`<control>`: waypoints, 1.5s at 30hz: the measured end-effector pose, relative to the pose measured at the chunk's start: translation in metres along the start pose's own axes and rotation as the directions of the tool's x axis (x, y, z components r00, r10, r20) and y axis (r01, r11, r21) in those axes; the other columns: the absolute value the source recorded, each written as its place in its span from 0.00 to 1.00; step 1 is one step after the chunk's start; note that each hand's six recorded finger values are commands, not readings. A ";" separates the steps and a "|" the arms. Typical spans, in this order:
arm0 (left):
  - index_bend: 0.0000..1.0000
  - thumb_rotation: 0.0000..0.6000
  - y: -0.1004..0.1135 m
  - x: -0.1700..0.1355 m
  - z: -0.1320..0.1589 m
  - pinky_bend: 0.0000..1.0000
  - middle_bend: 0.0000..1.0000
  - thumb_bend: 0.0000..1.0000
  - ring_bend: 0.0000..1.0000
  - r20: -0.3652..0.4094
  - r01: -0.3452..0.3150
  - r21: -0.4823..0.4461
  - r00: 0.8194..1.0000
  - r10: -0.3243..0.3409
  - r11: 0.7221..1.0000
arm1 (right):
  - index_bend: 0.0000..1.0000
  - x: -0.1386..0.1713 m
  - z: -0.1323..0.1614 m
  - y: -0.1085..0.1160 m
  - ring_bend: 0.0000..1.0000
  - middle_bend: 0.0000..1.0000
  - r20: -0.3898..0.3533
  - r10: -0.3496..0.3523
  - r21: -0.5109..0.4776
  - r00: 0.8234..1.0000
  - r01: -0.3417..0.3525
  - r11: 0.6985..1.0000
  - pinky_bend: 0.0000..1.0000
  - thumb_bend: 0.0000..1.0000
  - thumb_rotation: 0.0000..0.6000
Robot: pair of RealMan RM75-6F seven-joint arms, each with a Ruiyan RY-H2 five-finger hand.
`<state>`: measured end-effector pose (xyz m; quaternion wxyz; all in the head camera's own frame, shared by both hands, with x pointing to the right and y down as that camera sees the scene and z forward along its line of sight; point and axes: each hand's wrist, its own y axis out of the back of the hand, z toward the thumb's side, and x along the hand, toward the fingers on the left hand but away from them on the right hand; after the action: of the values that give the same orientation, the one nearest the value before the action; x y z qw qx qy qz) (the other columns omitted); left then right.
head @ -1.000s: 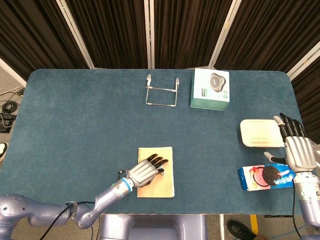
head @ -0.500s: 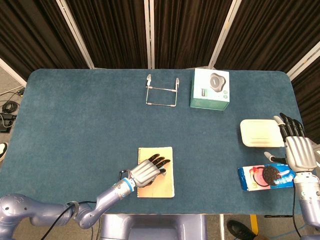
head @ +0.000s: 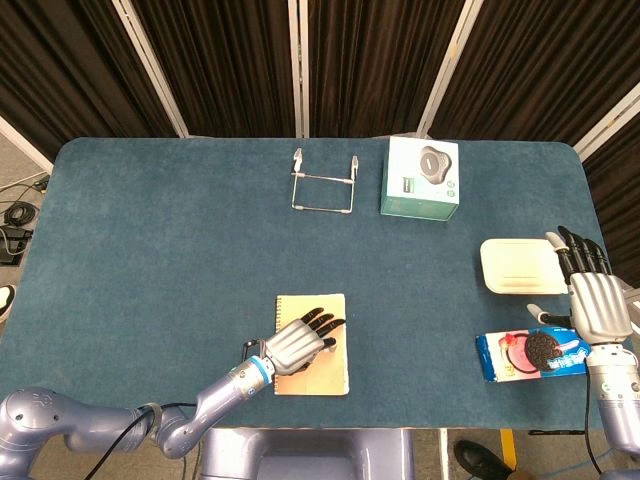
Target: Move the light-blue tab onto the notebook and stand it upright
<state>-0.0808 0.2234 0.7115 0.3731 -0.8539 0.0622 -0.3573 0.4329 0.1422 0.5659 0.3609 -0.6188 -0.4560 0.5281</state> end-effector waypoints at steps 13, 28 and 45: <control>0.31 1.00 0.007 0.000 0.002 0.00 0.00 1.00 0.00 -0.002 -0.025 -0.008 1.000 0.025 1.000 | 0.03 0.000 -0.001 0.003 0.00 0.00 0.002 -0.006 -0.008 1.000 0.006 1.000 0.00 0.00 1.00; 0.00 1.00 0.098 -0.047 -0.058 0.00 0.00 0.18 0.00 -0.165 -0.305 0.021 0.938 0.304 0.952 | 0.01 0.002 0.000 0.002 0.00 0.00 0.000 -0.005 -0.010 1.000 0.005 1.000 0.00 0.00 1.00; 0.00 1.00 0.072 -0.281 -0.177 0.00 0.00 0.00 0.00 -0.626 -0.439 0.120 0.663 0.411 0.891 | 0.00 0.011 0.006 0.003 0.00 0.00 0.004 -0.018 0.101 1.000 0.018 0.995 0.00 0.00 1.00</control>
<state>-0.3928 0.1716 0.5866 0.3847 -0.6510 0.3891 -0.5262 0.4274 0.1510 0.5585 0.3953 -0.5943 -0.4351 0.5488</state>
